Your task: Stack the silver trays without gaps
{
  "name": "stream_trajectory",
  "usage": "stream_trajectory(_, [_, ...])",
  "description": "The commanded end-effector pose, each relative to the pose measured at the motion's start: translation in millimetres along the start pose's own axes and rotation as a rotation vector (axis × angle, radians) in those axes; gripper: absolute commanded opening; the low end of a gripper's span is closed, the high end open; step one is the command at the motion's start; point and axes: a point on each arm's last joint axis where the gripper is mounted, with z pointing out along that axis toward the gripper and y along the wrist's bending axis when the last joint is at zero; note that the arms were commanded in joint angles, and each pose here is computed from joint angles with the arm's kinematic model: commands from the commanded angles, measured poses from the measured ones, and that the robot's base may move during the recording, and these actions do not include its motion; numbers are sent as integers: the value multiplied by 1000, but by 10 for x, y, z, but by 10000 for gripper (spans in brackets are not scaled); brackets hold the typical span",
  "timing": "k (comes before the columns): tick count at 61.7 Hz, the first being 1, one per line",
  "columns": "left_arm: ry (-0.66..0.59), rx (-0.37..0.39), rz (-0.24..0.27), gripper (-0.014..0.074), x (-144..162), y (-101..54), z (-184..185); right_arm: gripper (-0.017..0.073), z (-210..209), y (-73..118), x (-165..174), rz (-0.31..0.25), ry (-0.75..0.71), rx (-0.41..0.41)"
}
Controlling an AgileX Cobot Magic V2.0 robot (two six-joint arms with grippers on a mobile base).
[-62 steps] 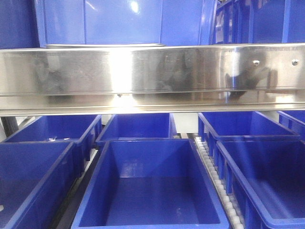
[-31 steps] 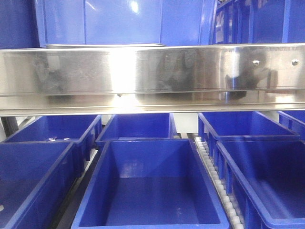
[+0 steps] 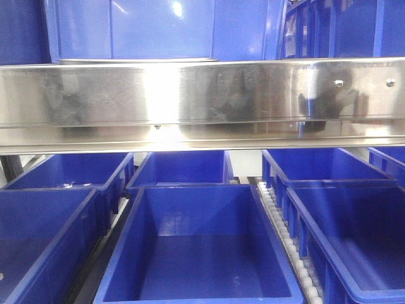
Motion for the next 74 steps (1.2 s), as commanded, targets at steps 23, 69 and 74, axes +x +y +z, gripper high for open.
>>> stream_trajectory(23, [-26, 7, -2, 4, -28, -4, -5, -78, -8, -19, -31, -6, -34, 32])
stream_trajectory(69, [-26, 7, -2, 4, -28, -4, -5, -78, -8, -19, -31, -6, -34, 32])
stream_trajectory(74, [-26, 7, -2, 4, -28, -4, -5, -78, -8, -19, -31, -6, -34, 32])
